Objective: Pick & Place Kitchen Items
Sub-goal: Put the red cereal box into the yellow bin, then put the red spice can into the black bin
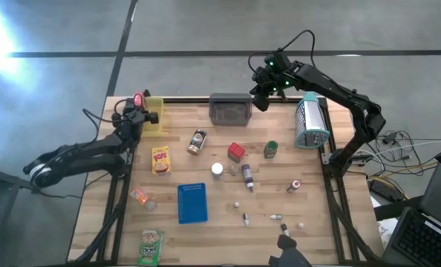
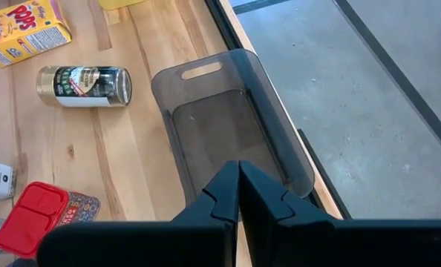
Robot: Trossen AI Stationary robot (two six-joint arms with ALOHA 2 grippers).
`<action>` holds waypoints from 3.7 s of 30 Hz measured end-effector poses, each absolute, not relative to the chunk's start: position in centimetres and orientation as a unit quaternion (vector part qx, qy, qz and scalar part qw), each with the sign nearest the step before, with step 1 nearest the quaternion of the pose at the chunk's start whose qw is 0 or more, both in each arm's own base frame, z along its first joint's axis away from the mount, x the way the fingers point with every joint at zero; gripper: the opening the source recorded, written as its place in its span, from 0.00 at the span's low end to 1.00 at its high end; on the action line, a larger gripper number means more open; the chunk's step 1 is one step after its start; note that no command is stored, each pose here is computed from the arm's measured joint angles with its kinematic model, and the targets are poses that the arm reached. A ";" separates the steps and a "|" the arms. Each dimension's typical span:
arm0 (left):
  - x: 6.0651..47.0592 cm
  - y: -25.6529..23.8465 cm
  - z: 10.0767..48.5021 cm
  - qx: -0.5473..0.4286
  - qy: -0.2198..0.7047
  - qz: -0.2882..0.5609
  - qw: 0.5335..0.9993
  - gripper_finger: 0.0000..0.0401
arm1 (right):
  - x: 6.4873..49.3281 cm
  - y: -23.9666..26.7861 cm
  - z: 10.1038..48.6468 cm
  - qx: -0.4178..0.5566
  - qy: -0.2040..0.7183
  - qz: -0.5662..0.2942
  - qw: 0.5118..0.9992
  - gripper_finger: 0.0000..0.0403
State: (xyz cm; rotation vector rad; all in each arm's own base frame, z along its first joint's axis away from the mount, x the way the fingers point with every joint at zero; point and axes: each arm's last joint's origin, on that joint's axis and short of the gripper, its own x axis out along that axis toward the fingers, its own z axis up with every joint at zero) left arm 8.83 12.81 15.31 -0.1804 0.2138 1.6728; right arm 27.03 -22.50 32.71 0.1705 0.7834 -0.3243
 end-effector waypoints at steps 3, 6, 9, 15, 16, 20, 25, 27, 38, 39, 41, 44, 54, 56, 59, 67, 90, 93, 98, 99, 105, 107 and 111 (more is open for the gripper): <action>8.9 13.0 14.9 -0.080 0.102 0.740 0.660 0.44 | 27.0 -22.5 32.7 0.083 0.380 -0.157 0.908 0.02; 8.9 13.1 14.7 -0.079 0.109 0.743 0.655 0.43 | 27.0 -22.5 32.7 0.083 0.379 -0.157 0.908 0.02; 8.9 13.2 14.6 -0.073 0.112 0.749 0.649 0.44 | 27.0 -22.5 32.7 0.082 0.379 -0.157 0.908 0.02; 8.9 13.2 14.4 -0.073 0.117 0.752 0.645 0.44 | 27.0 -22.5 32.7 0.082 0.380 -0.157 0.908 0.02; 8.9 13.2 14.4 -0.074 0.118 0.752 0.645 0.44 | 27.0 -22.5 32.7 0.082 0.379 -0.157 0.908 0.02; 8.9 13.2 14.3 -0.074 0.119 0.752 0.644 0.44 | 27.0 -22.5 32.7 0.081 0.380 -0.156 0.908 0.02; 8.9 13.2 14.3 -0.078 0.115 0.754 0.642 0.44 | 27.0 -22.5 32.7 0.081 0.380 -0.156 0.908 0.02; 8.9 13.2 14.3 -0.081 0.111 0.754 0.642 0.44 | 27.0 -22.5 32.7 0.081 0.380 -0.156 0.908 0.02; 8.9 13.2 14.3 -0.082 0.111 0.754 0.642 0.46 | 27.0 -22.5 32.7 0.075 0.381 -0.153 0.909 0.02; 8.9 13.2 14.2 -0.082 0.112 0.755 0.641 0.47 | 27.0 -22.5 32.7 0.075 0.381 -0.153 0.909 0.02; 8.8 13.2 14.2 -0.081 0.114 0.757 0.638 0.51 | 27.0 -22.5 32.7 0.075 0.381 -0.153 0.909 0.02; 8.8 13.2 14.2 -0.080 0.114 0.757 0.638 0.56 | 27.0 -22.5 32.7 0.075 0.381 -0.153 0.909 0.02; 8.9 13.2 14.3 -0.078 0.116 0.753 0.643 0.59 | 27.0 -22.5 32.4 0.077 0.385 -0.152 0.907 0.02; 8.9 13.2 14.4 -0.078 0.112 0.753 0.644 0.59 | 27.0 -22.4 32.3 0.078 0.387 -0.152 0.906 0.02; 8.9 13.2 14.8 -0.076 0.103 0.753 0.645 0.59 | 27.0 -22.4 32.1 0.080 0.390 -0.151 0.905 0.02; 8.9 13.2 16.0 -0.068 0.078 0.752 0.652 0.59 | 26.9 -22.4 31.5 0.084 0.397 -0.149 0.902 0.02; 8.6 11.3 25.4 -0.046 0.038 0.646 0.761 0.59 | 26.9 -22.4 31.4 0.084 0.397 -0.149 0.902 0.02; 8.3 10.8 26.7 -0.054 0.049 0.624 0.778 0.59 | 26.9 -22.4 31.4 0.084 0.397 -0.149 0.902 0.02; 7.9 9.9 29.3 -0.065 0.064 0.569 0.817 0.59 | 26.9 -22.3 31.4 0.088 0.397 -0.149 0.901 0.02; 7.9 9.7 29.9 -0.067 0.067 0.556 0.826 0.59 | 26.9 -22.3 31.4 0.090 0.397 -0.150 0.901 0.02; 7.4 8.3 33.3 -0.064 0.082 0.464 0.880 0.59 | 26.9 -22.3 31.5 0.097 0.394 -0.144 0.903 0.02; 7.2 7.8 34.3 -0.060 0.087 0.431 0.896 0.59 | 26.8 -22.2 31.6 0.097 0.391 -0.141 0.904 0.02; 6.8 6.8 35.6 -0.045 0.110 0.364 0.924 0.59 | 26.6 -22.0 31.9 0.096 0.387 -0.142 0.906 0.02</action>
